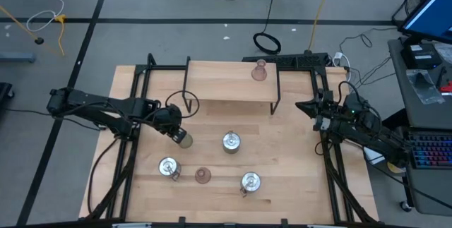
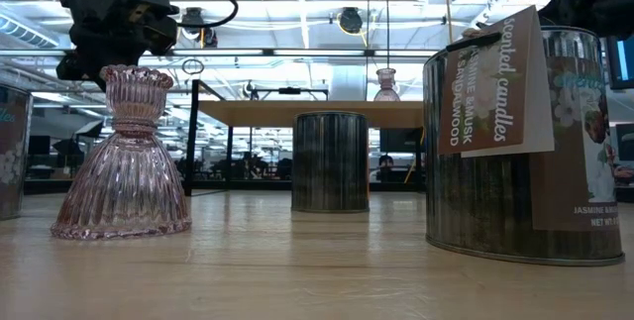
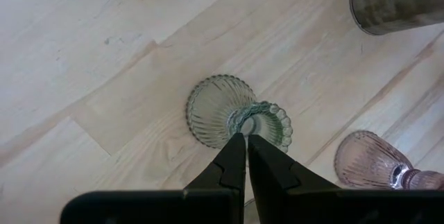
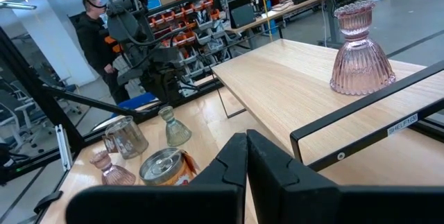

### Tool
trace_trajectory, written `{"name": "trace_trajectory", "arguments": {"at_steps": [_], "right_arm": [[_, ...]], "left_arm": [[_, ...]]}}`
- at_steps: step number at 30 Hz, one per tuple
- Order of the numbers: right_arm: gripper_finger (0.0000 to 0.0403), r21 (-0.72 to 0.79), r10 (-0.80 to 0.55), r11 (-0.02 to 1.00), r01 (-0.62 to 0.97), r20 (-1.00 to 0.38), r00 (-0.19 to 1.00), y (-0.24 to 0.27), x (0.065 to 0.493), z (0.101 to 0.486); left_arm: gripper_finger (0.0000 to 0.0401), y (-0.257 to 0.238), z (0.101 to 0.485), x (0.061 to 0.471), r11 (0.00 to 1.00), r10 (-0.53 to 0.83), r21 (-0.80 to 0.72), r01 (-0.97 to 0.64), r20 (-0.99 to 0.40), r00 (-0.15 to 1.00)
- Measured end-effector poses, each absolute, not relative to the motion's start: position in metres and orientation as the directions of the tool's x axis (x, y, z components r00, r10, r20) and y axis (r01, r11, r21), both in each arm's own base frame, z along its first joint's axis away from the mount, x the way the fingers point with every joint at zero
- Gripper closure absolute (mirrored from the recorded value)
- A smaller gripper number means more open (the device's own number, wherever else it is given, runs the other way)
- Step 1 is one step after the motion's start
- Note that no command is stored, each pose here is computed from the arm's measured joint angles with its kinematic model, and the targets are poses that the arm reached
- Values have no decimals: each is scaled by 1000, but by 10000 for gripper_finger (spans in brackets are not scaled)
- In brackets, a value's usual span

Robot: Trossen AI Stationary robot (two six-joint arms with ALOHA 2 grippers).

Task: Pick & Place candle stick holders
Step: Put the green candle holder on the shelf

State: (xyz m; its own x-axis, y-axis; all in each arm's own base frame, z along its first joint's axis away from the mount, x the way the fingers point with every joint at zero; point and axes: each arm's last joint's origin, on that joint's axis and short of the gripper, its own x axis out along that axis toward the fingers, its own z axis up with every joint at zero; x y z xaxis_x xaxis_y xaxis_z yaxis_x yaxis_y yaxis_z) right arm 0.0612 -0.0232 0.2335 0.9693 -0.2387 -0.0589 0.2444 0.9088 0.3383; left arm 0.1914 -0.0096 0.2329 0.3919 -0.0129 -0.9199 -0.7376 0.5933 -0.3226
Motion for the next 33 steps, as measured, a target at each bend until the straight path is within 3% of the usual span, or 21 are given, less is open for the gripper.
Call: {"name": "trace_trajectory", "arguments": {"at_steps": [11,23,33], "right_arm": [[402,338,-239,909,244,-59,969,-23,61,234],[402,338,-239,909,245,-59,969,-23,61,234],[403,340,-238,908,244,-60,969,-23,61,234]], "left_arm": [[374,-9,233,191,586,-5,-321,-744,-920,393],[262,-8,233,191,575,33,-305,-759,-919,394],[240,-9,218,201,585,37,-232,-777,-950,311]]}}
